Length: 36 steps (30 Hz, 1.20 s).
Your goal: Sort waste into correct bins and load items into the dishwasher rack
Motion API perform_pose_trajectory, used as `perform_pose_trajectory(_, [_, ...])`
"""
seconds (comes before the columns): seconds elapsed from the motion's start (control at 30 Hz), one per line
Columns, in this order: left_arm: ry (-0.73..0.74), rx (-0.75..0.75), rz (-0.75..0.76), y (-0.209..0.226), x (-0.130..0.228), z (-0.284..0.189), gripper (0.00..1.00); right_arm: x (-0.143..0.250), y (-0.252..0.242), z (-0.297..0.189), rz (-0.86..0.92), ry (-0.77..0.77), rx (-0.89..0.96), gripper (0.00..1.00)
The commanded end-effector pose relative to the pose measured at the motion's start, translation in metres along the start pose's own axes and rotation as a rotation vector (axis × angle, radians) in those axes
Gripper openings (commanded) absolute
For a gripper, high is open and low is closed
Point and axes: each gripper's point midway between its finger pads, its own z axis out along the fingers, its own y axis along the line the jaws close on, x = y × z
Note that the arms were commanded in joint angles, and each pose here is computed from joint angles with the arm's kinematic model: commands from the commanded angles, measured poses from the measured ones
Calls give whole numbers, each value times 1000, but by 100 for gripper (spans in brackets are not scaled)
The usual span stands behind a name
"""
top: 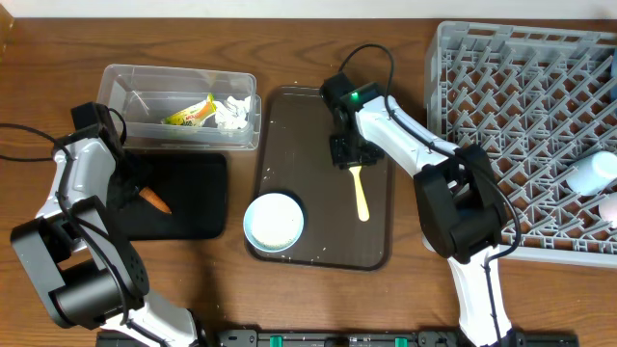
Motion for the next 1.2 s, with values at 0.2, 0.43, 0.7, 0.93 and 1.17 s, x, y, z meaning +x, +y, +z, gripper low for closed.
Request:
perform_pose_trajectory(0.2, [7, -20, -6, 4, 2, 4, 42, 3, -4, -10, 13, 49, 3, 30])
perform_pose_trajectory(0.43, [7, -20, -6, 4, 2, 4, 42, -13, -17, -45, 22, 43, -42, 30])
perform_pose_trajectory(0.7, [7, -20, -6, 4, 2, 4, 42, -29, -36, -68, 74, 5, -66, 26])
perform_pose_trajectory(0.93, [7, -20, -6, 4, 2, 4, 42, -37, -58, -108, 109, -92, -60, 26])
perform_pose_trajectory(1.17, [7, -20, -6, 4, 2, 4, 42, -34, -85, -153, 149, -178, -60, 27])
